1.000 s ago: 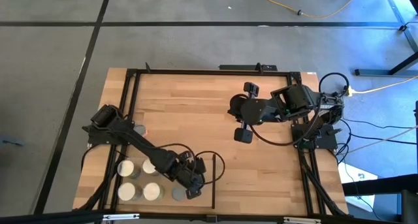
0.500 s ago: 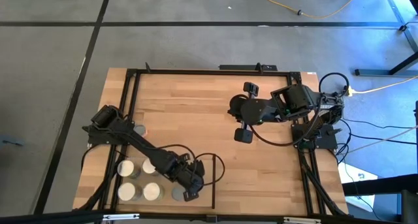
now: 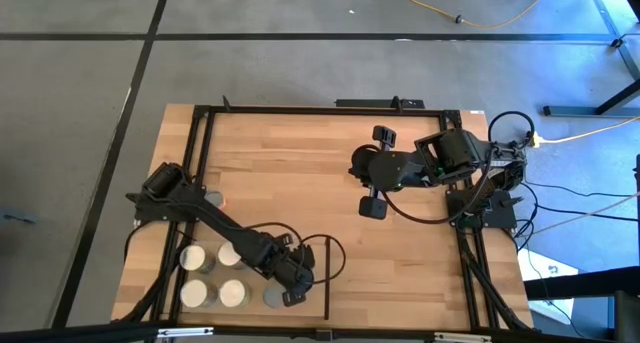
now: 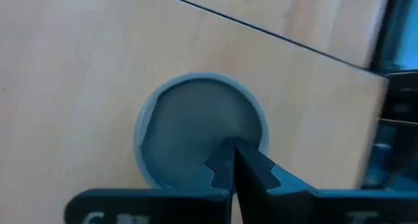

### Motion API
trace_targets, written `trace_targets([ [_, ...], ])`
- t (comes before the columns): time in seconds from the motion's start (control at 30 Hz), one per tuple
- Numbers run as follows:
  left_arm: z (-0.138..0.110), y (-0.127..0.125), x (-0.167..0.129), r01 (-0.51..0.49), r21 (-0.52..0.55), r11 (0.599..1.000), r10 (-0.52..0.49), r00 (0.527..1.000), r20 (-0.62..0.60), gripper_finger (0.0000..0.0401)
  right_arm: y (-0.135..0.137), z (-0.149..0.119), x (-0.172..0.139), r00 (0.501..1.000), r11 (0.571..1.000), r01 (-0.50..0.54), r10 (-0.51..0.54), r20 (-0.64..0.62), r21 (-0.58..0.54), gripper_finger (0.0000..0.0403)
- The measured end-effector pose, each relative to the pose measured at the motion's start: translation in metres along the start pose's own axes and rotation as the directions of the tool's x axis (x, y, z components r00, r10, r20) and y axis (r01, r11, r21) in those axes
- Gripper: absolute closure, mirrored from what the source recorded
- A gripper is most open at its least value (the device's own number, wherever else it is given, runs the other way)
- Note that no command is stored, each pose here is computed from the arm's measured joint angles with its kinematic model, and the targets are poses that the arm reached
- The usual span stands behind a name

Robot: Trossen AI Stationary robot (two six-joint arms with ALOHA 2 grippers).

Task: Pick and place cans onto a shelf
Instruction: Put the canned tuna on the shelf

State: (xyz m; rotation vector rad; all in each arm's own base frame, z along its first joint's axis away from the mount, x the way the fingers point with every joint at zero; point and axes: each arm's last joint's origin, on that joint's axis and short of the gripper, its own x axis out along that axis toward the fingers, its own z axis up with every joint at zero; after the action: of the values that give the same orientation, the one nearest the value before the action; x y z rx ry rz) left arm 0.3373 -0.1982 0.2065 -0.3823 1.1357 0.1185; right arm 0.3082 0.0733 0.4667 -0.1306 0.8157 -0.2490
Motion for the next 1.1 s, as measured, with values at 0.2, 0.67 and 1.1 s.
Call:
trace_targets([
  [0.2, -0.001, -0.007, 0.007, 0.058, 0.001, 0.998, -0.058, 0.998, -0.007, 0.0401, 0.000, 0.000, 0.000, 1.000, 1.000, 0.000, 0.000, 0.001, 0.000, 0.0398],
  [0.67, -0.004, -0.020, 0.006, 0.186, 0.010, 0.982, -0.186, 0.982, -0.025, 0.0401, 0.000, 0.000, 0.000, 1.000, 1.000, 0.000, 0.000, 0.000, -0.024, 0.0398],
  [1.1, -0.005, -0.028, -0.006, 0.205, 0.033, 0.978, -0.207, 0.977, 0.047, 0.0401, 0.000, 0.000, 0.000, 1.000, 1.000, 0.000, 0.000, 0.000, -0.026, 0.0398],
])
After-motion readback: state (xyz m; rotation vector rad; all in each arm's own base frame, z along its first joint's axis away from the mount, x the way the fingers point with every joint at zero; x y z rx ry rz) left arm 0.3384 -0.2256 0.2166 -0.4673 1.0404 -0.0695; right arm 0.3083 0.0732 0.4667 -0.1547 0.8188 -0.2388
